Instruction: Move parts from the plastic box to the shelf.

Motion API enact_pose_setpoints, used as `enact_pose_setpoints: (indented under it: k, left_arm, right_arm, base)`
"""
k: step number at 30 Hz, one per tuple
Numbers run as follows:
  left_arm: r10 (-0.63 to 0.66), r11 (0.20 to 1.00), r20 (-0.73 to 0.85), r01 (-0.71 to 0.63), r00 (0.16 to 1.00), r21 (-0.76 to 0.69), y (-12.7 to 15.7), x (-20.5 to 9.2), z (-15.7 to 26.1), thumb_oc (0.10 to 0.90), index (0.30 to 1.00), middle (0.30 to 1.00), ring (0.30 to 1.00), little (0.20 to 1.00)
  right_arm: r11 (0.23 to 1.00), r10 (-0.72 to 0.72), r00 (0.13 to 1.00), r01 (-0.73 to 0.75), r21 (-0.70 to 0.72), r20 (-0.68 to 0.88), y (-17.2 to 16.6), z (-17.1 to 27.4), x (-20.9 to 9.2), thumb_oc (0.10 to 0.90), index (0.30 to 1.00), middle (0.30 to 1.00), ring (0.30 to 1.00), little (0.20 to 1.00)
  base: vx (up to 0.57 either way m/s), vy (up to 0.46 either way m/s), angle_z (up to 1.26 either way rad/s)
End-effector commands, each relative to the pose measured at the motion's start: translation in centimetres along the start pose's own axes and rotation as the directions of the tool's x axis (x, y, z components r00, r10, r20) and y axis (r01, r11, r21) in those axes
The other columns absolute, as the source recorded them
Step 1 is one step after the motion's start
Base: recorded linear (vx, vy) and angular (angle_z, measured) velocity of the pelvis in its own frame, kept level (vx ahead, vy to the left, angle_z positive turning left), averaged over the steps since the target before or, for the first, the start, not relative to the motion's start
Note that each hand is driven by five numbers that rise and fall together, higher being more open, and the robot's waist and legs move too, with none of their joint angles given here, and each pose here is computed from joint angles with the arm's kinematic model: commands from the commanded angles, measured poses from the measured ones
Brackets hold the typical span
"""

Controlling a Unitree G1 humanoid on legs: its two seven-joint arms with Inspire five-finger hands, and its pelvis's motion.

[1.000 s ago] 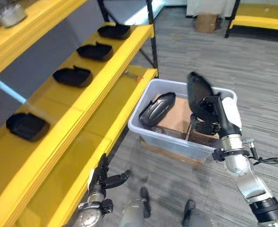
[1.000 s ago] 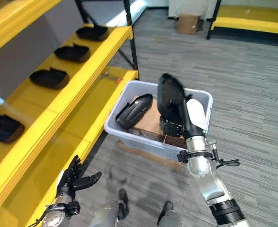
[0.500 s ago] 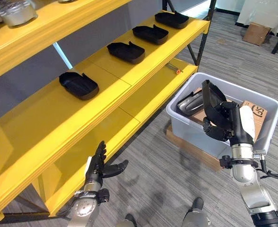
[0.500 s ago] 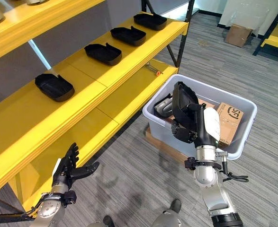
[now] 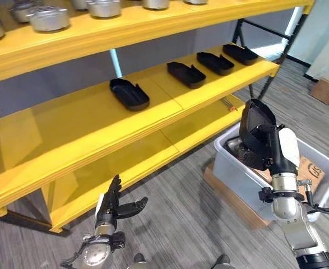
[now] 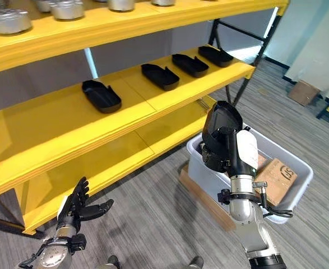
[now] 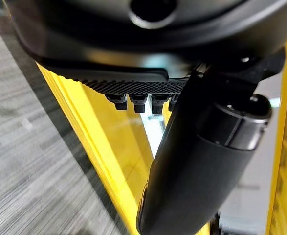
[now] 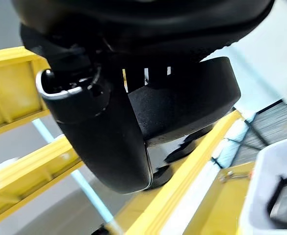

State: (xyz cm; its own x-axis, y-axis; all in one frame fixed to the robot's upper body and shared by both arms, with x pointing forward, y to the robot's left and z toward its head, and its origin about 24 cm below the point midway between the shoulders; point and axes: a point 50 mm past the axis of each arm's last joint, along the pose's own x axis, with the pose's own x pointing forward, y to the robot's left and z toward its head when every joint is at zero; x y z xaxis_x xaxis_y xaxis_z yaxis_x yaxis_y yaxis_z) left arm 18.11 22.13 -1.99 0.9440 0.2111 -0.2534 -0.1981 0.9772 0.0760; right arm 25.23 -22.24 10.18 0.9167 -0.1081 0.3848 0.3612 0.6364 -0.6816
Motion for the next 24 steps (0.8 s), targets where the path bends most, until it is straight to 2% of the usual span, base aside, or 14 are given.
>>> enact_pose_setpoints:
  k: [1, 8, 14, 24]
  left_arm:
    - [0.056, 0.998, 0.304, -0.06, 0.951, 0.004, 1.1, 0.7, 5.9, 0.9, 1.0, 1.0, 1.0, 1.0]
    - [-0.042, 0.998, 0.345, 0.021, 0.938, 0.063, -0.2, 1.6, 6.9, 0.9, 1.0, 1.0, 1.0, 1.0]
    - [-0.07, 0.997, 0.368, 0.051, 0.927, 0.06, -0.9, 1.9, 7.4, 0.9, 1.0, 1.0, 1.0, 1.0]
    - [-0.046, 0.999, 0.319, 0.05, 0.947, -0.004, -1.0, 1.5, 6.3, 0.9, 1.0, 1.0, 1.0, 1.0]
  right_arm:
    - [0.981, -0.193, 0.922, 0.19, 0.042, 0.337, -3.6, 6.2, 3.4, 0.4, 0.3, 0.3, 0.3, 0.3]
    - [0.977, -0.211, 0.92, 0.205, 0.056, 0.33, -4.5, 5.7, 2.7, 0.4, 0.3, 0.3, 0.3, 0.3]
    - [0.973, -0.227, 0.905, 0.223, 0.053, 0.36, -5.2, 6.0, 2.5, 0.4, 0.3, 0.3, 0.3, 0.3]
    - [0.972, -0.233, 0.897, 0.213, 0.095, 0.375, -5.9, 6.2, 1.9, 0.4, 0.3, 0.3, 0.3, 0.3]
  base:
    - [0.03, 0.116, 0.56]
    - [0.07, 0.102, 1.05]
    - [0.13, -0.106, 1.17]
    - [0.1, -0.199, 0.28]
